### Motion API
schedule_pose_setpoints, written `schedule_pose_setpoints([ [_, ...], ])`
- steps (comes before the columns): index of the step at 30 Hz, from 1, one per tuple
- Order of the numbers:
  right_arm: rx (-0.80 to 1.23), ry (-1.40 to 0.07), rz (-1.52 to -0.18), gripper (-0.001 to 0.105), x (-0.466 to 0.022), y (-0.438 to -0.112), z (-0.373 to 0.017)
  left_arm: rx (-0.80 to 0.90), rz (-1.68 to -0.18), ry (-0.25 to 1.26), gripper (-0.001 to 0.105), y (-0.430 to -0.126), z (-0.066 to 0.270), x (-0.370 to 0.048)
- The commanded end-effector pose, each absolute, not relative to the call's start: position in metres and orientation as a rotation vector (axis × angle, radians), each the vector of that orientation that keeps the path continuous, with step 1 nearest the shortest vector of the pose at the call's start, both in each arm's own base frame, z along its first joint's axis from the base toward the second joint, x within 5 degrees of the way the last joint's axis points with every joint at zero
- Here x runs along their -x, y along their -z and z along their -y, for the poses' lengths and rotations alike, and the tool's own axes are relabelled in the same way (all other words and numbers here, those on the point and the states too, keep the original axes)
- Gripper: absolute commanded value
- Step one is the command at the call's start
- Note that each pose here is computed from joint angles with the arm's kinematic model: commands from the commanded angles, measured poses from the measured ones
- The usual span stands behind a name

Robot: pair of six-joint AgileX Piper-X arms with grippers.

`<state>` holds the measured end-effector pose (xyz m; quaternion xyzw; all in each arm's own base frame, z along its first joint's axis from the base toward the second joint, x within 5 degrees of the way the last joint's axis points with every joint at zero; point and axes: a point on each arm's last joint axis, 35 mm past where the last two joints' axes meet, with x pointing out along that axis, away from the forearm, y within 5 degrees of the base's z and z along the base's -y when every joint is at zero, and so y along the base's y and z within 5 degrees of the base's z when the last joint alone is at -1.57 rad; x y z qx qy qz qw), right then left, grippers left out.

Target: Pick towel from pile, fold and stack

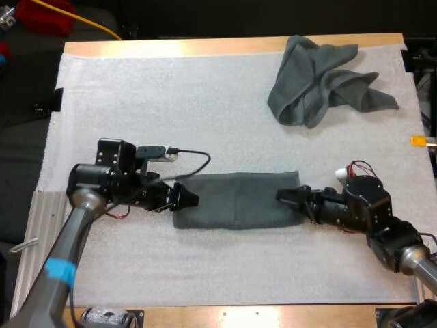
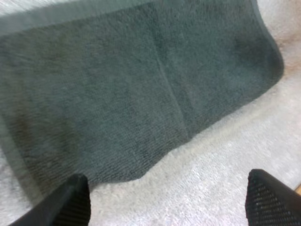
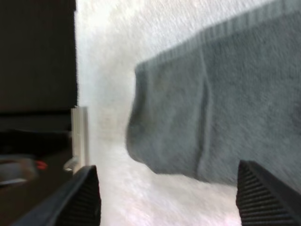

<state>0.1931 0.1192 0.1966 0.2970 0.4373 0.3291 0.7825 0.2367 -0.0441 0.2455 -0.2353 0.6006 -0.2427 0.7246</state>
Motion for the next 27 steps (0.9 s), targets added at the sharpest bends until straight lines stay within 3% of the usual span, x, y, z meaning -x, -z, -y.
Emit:
schedule_pose_setpoints([
  [1,-0.609,-0.722,-0.947,0.06,-0.19,-0.2,-0.117,0.495,-1.298,0.529,0.066,-0.254,0.043,-0.233],
  [14,-0.332,-0.634,-1.017,0.06,-0.162,-0.231,-0.098,0.435,-1.133,0.521,0.066,-0.312,0.036,-0.169],
  [27,-0.162,-0.513,-1.011,0.06,-0.149,-0.272,-0.085,0.43,-1.047,0.529,0.066,-0.336,0.031,-0.119],
])
